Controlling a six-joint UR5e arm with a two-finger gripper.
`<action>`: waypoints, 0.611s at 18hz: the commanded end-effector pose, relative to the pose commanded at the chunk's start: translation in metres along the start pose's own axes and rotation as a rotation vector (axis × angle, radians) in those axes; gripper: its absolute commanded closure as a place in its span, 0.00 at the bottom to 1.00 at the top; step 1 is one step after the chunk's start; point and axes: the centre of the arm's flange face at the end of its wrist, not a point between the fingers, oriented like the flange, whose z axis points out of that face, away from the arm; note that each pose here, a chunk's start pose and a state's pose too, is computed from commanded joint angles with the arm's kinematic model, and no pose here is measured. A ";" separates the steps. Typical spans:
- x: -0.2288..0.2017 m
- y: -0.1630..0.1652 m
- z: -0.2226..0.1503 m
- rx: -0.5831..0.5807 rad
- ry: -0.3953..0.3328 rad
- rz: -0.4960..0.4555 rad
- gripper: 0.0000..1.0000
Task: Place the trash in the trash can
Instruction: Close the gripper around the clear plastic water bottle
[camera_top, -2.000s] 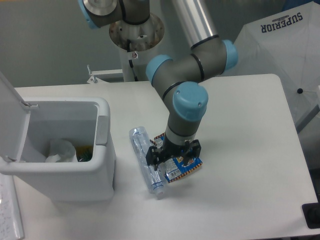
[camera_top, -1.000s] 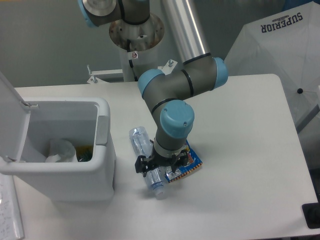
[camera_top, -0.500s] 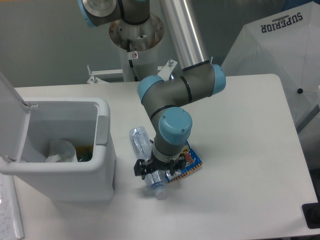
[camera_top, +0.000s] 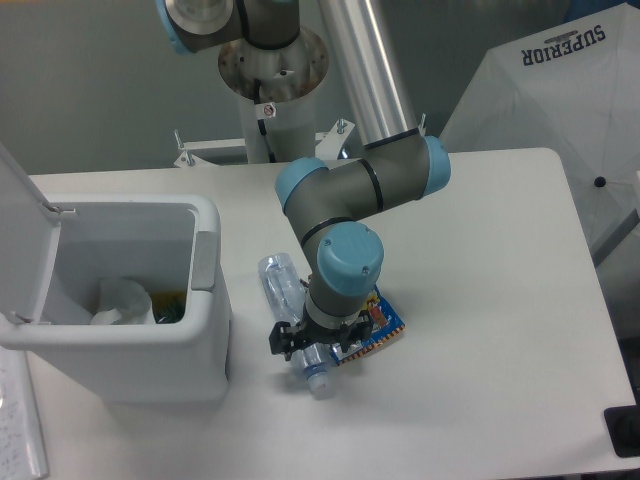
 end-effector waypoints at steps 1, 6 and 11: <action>0.000 0.000 0.000 0.000 0.000 0.000 0.00; 0.000 0.000 0.002 -0.003 0.001 0.000 0.00; -0.001 0.000 0.007 -0.011 0.000 -0.002 0.00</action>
